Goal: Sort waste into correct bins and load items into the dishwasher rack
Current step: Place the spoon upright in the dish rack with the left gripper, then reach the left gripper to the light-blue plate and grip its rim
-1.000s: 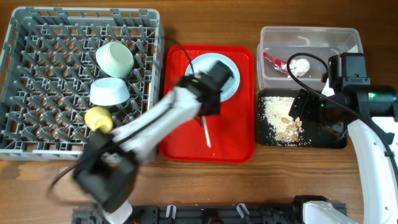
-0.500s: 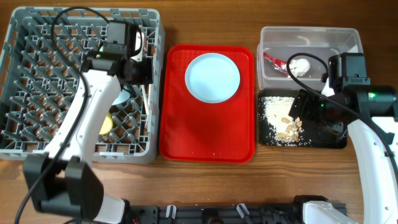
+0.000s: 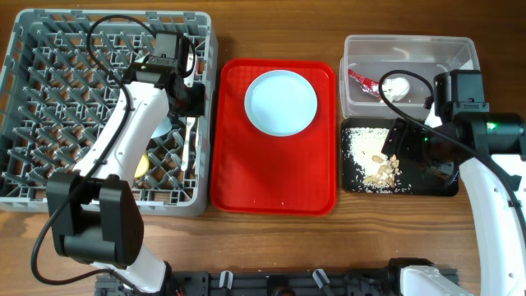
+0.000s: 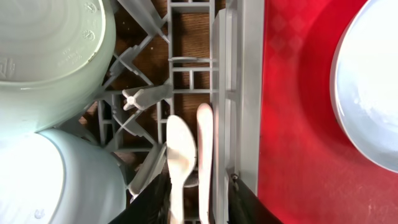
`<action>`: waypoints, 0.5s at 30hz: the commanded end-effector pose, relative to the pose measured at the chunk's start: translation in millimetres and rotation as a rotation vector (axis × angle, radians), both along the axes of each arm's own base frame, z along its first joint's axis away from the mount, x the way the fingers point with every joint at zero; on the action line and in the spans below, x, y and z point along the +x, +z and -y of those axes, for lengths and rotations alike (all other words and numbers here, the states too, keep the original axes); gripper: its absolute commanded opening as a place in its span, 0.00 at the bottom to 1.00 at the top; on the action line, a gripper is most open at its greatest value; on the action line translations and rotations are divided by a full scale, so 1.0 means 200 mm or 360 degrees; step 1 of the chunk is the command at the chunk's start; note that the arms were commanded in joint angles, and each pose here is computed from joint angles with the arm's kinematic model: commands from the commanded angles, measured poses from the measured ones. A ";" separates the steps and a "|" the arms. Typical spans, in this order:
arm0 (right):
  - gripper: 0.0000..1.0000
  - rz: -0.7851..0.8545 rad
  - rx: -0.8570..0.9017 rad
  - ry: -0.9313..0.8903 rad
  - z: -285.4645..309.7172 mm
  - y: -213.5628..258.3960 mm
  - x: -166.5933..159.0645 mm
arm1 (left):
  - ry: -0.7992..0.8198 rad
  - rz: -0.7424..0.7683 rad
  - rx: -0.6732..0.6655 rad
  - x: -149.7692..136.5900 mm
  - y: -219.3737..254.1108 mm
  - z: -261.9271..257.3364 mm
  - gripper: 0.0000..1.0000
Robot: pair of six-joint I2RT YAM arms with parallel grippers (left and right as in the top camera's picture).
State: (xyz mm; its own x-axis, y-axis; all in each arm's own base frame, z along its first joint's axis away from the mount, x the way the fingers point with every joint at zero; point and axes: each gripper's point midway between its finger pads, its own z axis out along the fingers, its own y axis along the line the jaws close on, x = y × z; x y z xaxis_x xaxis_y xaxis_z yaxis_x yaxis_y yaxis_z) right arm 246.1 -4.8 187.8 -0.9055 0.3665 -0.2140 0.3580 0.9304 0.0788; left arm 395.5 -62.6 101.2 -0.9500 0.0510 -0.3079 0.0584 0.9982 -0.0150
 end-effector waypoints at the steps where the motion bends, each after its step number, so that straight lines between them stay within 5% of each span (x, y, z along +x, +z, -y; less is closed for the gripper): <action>1: 0.93 0.0046 -0.0004 0.0017 0.00 0.04 0.01 | 0.0001 -0.0006 0.0024 0.00 0.00 -0.02 0.31; 9: 0.92 0.0050 -0.0006 0.0021 0.00 0.04 0.01 | -0.0190 0.0197 -0.0353 -0.05 0.30 0.29 0.47; 15: 0.93 0.0051 -0.0005 0.0018 0.00 0.04 0.01 | -0.0605 0.0367 -0.0450 -0.10 0.36 0.83 0.58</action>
State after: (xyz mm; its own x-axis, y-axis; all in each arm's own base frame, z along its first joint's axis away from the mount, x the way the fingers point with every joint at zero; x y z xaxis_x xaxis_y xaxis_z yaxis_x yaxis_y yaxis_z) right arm 246.3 -4.8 187.9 -0.9067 0.3630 -0.2150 0.3545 0.9318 0.0782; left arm 388.1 -170.8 173.3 -0.8309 0.1746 -0.5284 0.3191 0.9274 -0.1954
